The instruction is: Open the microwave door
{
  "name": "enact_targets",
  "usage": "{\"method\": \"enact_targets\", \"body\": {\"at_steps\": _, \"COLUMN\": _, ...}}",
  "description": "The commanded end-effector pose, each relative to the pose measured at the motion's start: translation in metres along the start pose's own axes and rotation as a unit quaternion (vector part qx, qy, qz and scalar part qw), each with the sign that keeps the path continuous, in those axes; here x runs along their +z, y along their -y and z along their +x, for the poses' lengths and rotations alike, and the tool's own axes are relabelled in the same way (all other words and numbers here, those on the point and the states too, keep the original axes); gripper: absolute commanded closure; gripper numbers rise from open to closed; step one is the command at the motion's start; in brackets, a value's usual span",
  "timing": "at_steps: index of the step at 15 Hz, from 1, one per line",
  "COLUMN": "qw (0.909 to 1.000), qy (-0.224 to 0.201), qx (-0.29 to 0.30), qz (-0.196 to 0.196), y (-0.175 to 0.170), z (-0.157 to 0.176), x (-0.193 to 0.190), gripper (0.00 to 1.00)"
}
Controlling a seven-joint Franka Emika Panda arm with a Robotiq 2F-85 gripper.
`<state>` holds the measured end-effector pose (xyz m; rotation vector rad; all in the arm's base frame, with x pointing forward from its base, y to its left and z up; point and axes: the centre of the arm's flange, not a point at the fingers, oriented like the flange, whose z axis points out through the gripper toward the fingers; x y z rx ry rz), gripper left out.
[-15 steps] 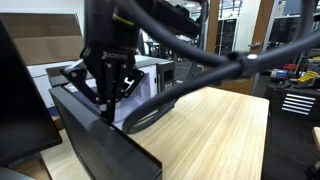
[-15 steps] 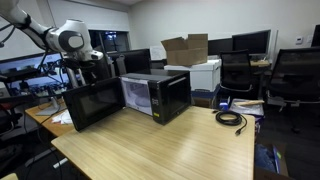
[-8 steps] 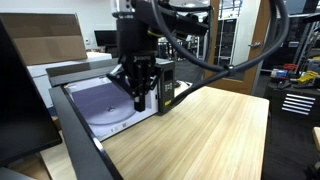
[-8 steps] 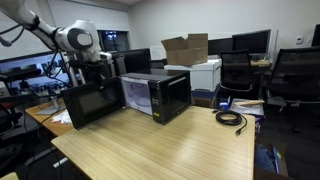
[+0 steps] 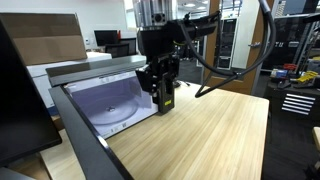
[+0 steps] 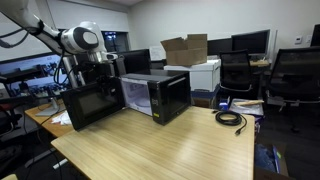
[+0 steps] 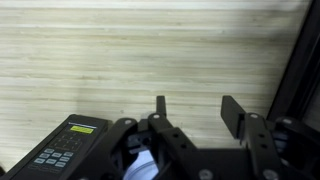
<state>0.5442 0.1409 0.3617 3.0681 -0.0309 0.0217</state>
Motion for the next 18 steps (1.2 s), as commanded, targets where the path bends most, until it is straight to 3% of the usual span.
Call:
{"method": "enact_targets", "body": {"at_steps": 1, "qw": 0.9995, "qy": 0.004, "qx": -0.018, "qz": -0.026, "y": -0.009, "z": -0.023, "x": -0.019, "gripper": 0.06}}
{"method": "enact_targets", "body": {"at_steps": 2, "qw": 0.9994, "qy": -0.001, "qx": -0.019, "qz": -0.030, "y": -0.011, "z": -0.029, "x": -0.026, "gripper": 0.00}}
{"method": "enact_targets", "body": {"at_steps": 10, "qw": 0.9996, "qy": -0.012, "qx": -0.023, "qz": -0.014, "y": -0.044, "z": -0.083, "x": -0.078, "gripper": 0.00}}
{"method": "enact_targets", "body": {"at_steps": 18, "qw": 0.9999, "qy": -0.007, "qx": 0.008, "qz": -0.009, "y": -0.097, "z": -0.114, "x": -0.081, "gripper": 0.00}}
